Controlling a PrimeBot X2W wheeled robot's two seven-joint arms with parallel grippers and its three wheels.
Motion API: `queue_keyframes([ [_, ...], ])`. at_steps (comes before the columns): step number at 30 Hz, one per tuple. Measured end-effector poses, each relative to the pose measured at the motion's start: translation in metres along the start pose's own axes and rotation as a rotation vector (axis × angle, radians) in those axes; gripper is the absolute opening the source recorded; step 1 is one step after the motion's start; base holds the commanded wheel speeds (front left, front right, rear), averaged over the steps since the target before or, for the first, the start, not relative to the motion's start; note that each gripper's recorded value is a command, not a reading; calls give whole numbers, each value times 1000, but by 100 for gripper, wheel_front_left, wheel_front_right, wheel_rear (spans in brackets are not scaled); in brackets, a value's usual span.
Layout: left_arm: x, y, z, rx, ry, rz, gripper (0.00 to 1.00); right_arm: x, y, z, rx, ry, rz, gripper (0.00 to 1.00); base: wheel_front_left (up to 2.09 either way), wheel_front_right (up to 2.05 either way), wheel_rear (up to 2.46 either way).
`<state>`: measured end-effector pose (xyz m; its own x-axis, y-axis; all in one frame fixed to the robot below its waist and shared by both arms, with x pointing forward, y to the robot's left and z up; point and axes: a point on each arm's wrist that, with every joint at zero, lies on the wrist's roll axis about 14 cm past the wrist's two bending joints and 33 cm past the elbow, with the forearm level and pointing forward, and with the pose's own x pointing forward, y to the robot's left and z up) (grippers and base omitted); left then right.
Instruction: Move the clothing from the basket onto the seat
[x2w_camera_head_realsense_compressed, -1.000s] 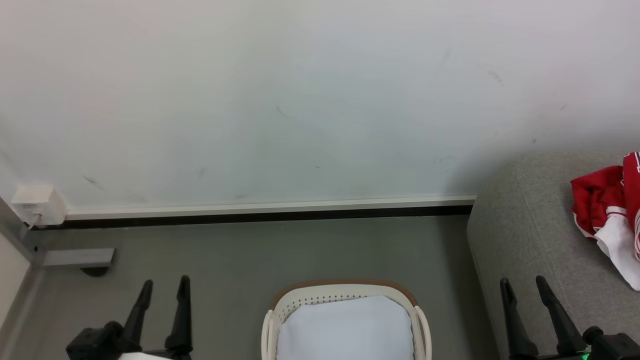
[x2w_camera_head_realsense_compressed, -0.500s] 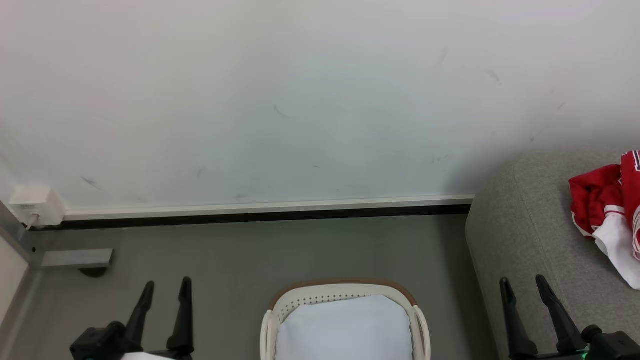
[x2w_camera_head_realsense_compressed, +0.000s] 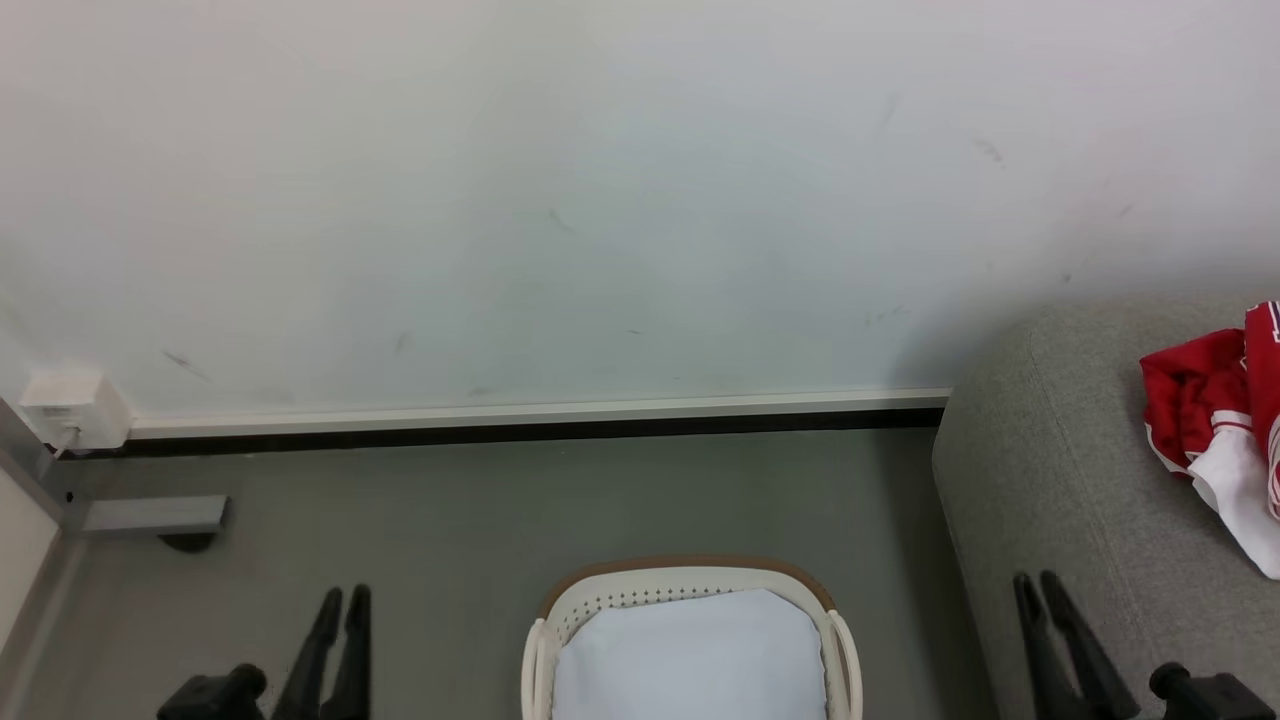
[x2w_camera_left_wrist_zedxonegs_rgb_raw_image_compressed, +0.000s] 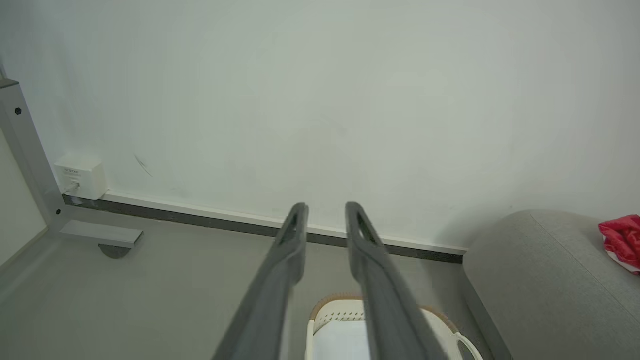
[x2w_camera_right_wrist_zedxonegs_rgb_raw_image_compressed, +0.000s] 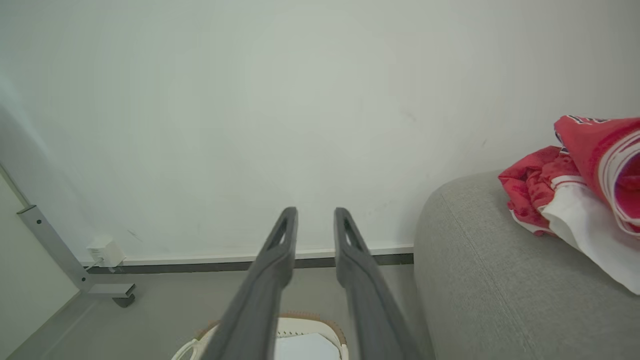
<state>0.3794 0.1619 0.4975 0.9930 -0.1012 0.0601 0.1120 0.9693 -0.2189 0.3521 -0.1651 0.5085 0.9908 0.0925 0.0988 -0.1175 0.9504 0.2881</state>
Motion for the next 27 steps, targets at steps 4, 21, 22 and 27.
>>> queue_keyframes([
  [4, -5, 4, -12, -37, 42, 23, 0, -5, -4, -11, 38, 37, -21, 0, 0, 0, 0],
  [21, -4, 17, -12, -322, 56, 103, 0, -1, -21, -12, 303, 51, -108, 0, 0, 0, 0],
  [22, -4, 18, -12, -332, 57, 106, 0, -1, -21, -11, 316, 49, -111, 0, 0, 0, 0],
  [27, -4, 21, -11, -408, 54, 125, 0, 2, -25, -9, 384, 44, -127, 0, 0, 0, 0],
])
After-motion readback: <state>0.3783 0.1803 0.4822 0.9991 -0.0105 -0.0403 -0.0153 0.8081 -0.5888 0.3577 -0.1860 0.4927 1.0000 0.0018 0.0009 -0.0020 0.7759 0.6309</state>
